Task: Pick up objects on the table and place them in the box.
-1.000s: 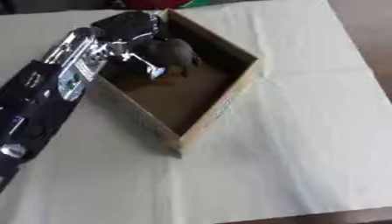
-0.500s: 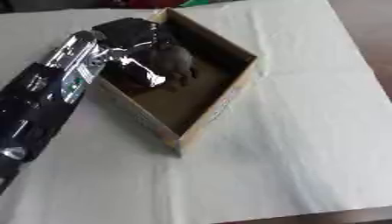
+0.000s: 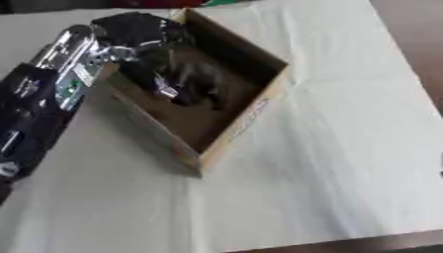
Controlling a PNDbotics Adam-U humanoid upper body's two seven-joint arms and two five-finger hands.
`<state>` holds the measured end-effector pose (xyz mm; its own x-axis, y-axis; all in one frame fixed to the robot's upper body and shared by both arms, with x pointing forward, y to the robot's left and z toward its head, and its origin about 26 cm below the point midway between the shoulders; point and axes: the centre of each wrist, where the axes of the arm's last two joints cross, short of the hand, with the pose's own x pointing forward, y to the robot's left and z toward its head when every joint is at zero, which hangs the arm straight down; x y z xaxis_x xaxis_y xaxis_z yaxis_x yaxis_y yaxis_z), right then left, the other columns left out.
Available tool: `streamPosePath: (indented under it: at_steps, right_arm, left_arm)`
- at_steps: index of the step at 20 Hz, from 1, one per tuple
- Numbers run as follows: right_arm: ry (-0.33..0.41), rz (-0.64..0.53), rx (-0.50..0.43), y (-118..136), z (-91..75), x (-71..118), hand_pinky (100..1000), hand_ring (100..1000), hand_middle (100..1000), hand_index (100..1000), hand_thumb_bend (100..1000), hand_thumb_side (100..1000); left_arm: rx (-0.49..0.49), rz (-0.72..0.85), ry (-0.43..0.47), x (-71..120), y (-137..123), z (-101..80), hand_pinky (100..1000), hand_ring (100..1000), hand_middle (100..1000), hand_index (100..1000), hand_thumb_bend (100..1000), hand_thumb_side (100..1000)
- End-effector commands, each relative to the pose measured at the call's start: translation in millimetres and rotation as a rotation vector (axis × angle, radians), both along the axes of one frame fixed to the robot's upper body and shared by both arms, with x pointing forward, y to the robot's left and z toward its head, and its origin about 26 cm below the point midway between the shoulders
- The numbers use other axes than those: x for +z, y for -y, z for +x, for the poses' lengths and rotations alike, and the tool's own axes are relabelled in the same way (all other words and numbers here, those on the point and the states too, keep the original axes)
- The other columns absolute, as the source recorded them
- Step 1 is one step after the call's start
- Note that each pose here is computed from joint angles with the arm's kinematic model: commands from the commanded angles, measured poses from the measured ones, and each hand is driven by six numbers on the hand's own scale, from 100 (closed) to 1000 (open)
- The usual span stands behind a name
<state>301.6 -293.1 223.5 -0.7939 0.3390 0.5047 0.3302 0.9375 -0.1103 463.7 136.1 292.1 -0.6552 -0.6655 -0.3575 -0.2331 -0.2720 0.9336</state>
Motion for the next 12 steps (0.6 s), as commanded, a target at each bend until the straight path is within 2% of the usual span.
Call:
streamPosePath:
  at_steps: [1, 2, 4, 5, 9, 12]
  right_arm:
    - [0.023, -0.013, -0.004, 2, -3.6, 7.1, 806, 1000, 693, 826, 100, 978]
    - [0.022, -0.014, -0.004, 2, -3.6, 7.0, 806, 1000, 693, 826, 100, 978]
    - [0.020, -0.015, -0.005, 2, -3.7, 6.7, 806, 1000, 693, 826, 100, 978]
    - [0.019, -0.016, -0.005, 2, -3.7, 6.6, 805, 1000, 693, 825, 100, 978]
    - [0.014, -0.019, -0.017, 5, -4.7, 5.1, 805, 1000, 693, 825, 100, 977]
    - [0.013, -0.021, -0.026, 7, -5.3, 4.5, 805, 1000, 693, 825, 100, 976]
  left_arm:
    - [-0.015, -0.026, 0.079, 30.7, -7, -9.4, 653, 886, 854, 951, 801, 905]
    - [-0.025, -0.043, 0.099, 35.9, -7, -12.7, 647, 874, 843, 940, 719, 902]
    - [-0.041, -0.078, 0.128, 43.8, -8, -18.6, 647, 873, 842, 939, 711, 902]
    - [-0.045, -0.091, 0.137, 46.6, -8, -20.7, 637, 847, 823, 917, 604, 901]
    - [-0.065, -0.237, 0.240, 78.4, -26, -40.7, 636, 843, 825, 919, 579, 903]
    - [0.004, -0.266, 0.277, 91.4, -49, -48.4, 640, 856, 842, 935, 583, 906]
